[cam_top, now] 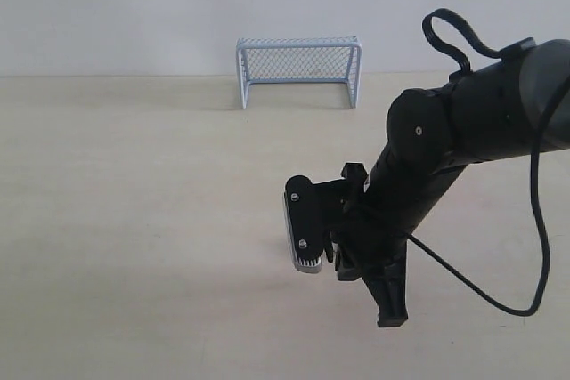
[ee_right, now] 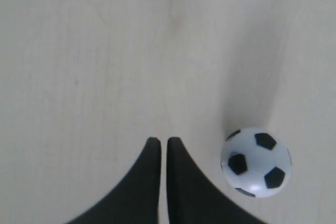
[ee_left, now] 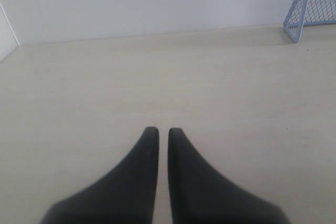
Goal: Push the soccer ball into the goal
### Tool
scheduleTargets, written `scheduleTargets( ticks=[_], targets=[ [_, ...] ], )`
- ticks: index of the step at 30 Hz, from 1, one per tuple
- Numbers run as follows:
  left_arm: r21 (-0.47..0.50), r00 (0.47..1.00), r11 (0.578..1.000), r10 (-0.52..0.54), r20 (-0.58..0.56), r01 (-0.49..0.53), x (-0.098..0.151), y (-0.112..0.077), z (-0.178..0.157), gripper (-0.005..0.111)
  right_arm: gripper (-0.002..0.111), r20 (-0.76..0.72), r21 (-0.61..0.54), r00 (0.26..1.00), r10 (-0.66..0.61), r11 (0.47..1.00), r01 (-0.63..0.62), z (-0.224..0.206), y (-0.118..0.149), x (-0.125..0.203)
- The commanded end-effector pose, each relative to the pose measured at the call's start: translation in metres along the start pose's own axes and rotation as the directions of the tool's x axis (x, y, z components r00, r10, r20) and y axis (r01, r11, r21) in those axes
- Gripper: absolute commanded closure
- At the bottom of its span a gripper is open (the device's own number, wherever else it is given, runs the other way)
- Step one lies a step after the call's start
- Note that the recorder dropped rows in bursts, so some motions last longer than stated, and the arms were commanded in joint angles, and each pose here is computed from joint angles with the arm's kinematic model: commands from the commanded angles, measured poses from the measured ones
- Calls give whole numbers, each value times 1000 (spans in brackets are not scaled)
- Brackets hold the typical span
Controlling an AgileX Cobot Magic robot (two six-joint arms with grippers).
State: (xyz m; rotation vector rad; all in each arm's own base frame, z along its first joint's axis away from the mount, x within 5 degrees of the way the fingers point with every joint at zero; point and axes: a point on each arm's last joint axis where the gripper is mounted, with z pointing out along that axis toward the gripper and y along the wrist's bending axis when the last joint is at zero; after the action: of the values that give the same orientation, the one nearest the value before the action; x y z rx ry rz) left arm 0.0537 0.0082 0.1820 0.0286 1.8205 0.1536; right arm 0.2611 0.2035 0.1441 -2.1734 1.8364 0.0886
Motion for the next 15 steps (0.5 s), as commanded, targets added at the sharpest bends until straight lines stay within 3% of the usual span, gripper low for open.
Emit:
scheduleTargets(
  ticks=[1,15],
  targets=[
    [-3,1000,1000,-8,10,8,-2,0,-1,100,108,1,1,1000,4,1000,-4,-1,-1,-1],
    [-3,1000,1000,-8,10,8,-2,0,-1,100,108,-2,-21,1000,16,1000,-16,-1,1,0]
  ],
)
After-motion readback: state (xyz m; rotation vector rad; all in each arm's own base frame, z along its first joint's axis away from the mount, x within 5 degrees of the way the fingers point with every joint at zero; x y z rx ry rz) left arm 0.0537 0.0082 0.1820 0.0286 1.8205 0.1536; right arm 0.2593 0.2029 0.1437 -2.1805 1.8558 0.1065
